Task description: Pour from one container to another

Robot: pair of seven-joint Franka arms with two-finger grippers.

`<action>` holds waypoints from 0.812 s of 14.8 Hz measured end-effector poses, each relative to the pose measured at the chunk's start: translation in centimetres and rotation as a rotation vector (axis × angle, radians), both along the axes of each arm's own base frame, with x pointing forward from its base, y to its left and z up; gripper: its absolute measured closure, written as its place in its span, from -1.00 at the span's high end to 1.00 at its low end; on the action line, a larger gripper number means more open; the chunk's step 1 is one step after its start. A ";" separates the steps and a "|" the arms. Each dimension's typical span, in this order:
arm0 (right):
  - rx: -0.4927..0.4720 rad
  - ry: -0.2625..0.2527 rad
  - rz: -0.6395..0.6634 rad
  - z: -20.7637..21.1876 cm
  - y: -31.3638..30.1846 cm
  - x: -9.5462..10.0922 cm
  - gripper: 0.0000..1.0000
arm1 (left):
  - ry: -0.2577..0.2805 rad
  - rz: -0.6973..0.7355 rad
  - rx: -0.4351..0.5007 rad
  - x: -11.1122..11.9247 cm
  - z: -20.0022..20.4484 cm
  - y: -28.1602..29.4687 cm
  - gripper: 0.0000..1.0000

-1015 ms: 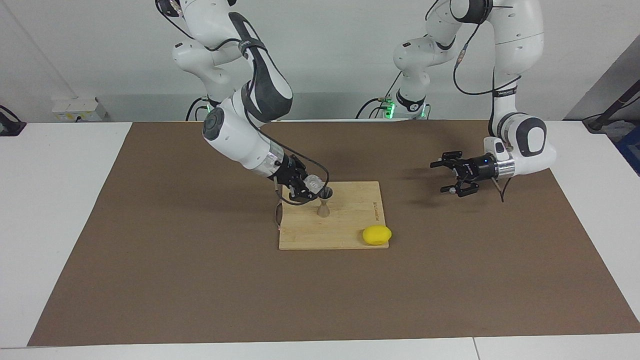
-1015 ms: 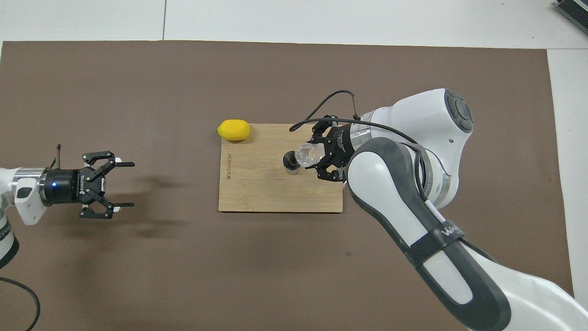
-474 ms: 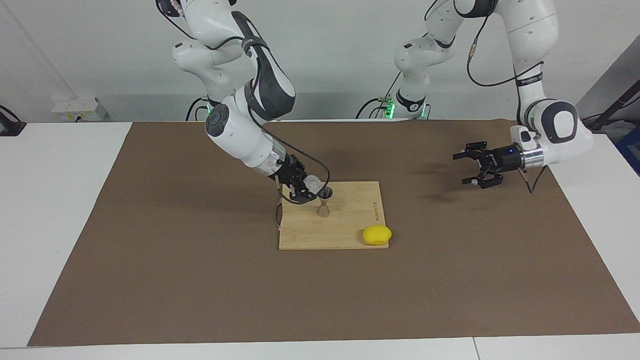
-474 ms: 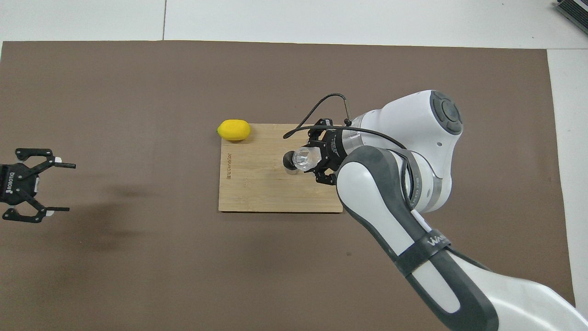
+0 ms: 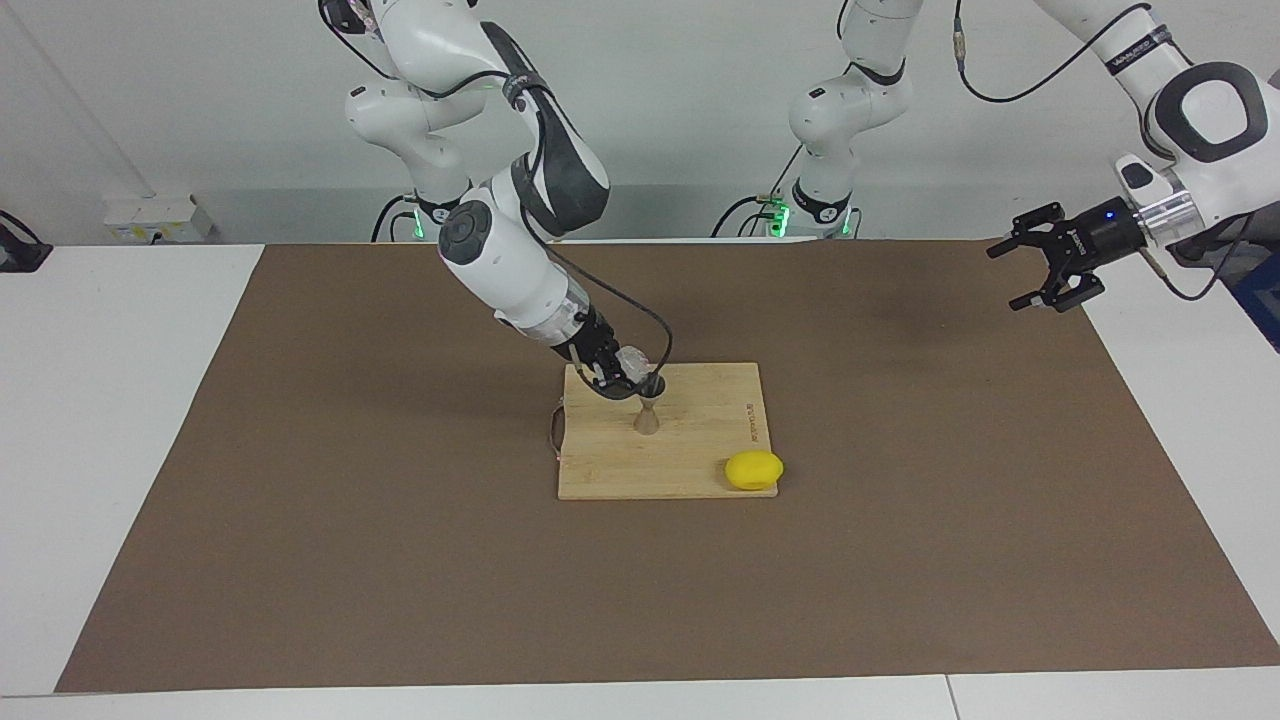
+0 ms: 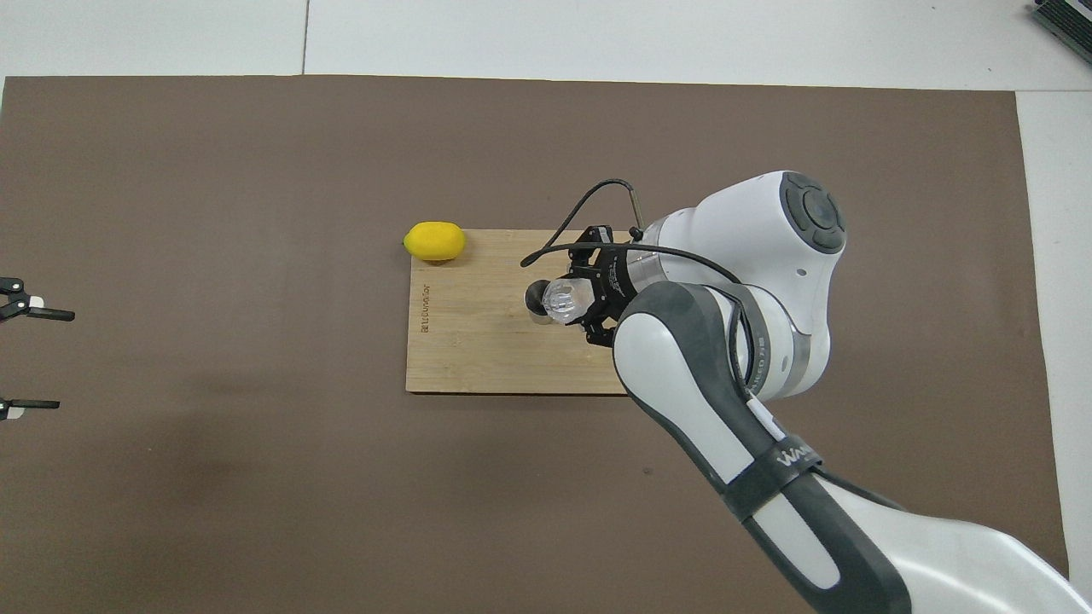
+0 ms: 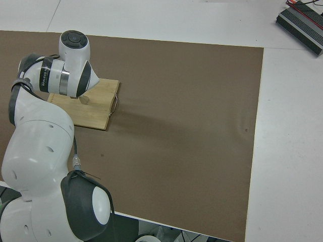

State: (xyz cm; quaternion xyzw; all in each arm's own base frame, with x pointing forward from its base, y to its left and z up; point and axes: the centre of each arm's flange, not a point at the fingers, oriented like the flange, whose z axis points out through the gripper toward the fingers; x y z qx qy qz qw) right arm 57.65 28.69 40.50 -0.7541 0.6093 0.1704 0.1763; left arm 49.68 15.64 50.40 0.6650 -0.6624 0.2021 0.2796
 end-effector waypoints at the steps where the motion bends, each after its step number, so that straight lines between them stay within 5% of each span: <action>1: -0.002 -0.001 0.001 0.0 0.0 0.0 0.02 | 0.021 0.018 0.046 -0.2 1.3 -0.6 1.00; 6: -0.029 -0.006 0.004 -0.1 -0.1 0.0 0.02 | 0.133 0.174 0.272 -1.7 6.8 -4.7 1.00; 12: -0.062 -0.012 0.012 0.0 0.3 -0.2 0.02 | 0.323 0.490 0.497 -1.8 8.4 -11.3 1.00</action>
